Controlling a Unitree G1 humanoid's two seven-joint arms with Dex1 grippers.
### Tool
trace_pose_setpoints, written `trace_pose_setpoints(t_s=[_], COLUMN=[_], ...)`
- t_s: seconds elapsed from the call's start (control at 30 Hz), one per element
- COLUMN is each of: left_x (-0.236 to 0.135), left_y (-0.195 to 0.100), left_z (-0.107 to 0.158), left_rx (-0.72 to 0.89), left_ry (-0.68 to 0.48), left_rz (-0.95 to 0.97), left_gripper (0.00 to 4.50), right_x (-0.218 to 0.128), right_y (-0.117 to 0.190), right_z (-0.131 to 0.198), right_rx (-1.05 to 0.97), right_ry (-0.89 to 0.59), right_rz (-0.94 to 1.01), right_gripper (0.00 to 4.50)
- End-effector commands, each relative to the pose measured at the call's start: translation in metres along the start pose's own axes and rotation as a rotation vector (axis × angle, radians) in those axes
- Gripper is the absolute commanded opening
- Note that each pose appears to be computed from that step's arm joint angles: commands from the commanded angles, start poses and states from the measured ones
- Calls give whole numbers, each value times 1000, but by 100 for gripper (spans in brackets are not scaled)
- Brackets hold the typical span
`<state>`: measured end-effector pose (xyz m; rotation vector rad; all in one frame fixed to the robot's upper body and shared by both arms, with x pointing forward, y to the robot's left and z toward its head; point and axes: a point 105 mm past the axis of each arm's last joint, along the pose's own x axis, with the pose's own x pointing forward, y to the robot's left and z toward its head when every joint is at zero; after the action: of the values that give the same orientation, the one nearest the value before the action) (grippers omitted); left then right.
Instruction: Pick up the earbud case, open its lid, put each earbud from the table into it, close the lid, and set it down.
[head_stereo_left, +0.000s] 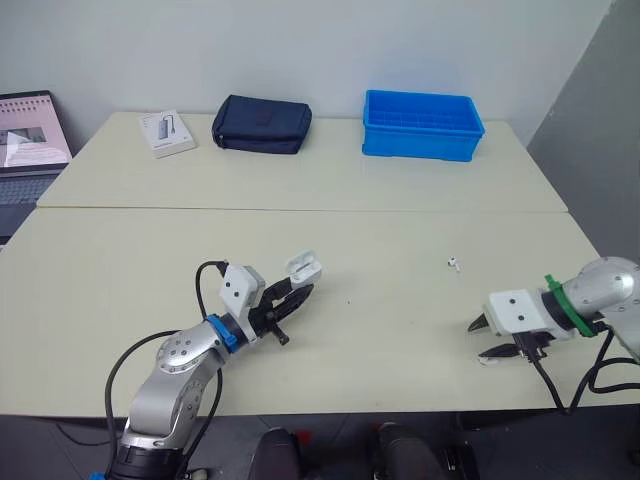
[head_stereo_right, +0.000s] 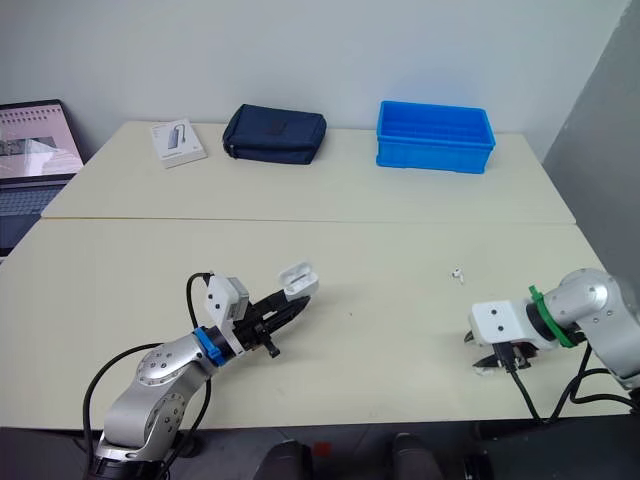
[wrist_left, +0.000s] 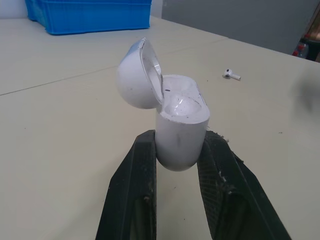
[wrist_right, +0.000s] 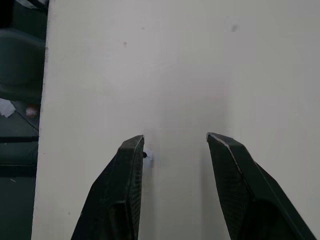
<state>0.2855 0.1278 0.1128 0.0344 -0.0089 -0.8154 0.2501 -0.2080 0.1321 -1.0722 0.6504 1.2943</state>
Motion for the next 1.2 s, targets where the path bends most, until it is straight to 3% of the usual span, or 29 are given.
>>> trace_pose_setpoints(t_s=[0.03, 0.3, 1.2], left_x=[2, 6, 4], left_y=[-6, -8, -7], left_z=[13, 11, 9], left_rx=[32, 28, 27], left_ry=[-43, -42, -40], left_rz=[-24, -30, -13], left_gripper=[77, 77, 77], right_x=[-8, 10, 28], right_y=[11, 21, 20], right_z=[13, -5, -20], right_rx=[121, 218, 281], right_ry=[42, 153, 177], right_rz=[-40, -114, -60], right_gripper=[205, 205, 205])
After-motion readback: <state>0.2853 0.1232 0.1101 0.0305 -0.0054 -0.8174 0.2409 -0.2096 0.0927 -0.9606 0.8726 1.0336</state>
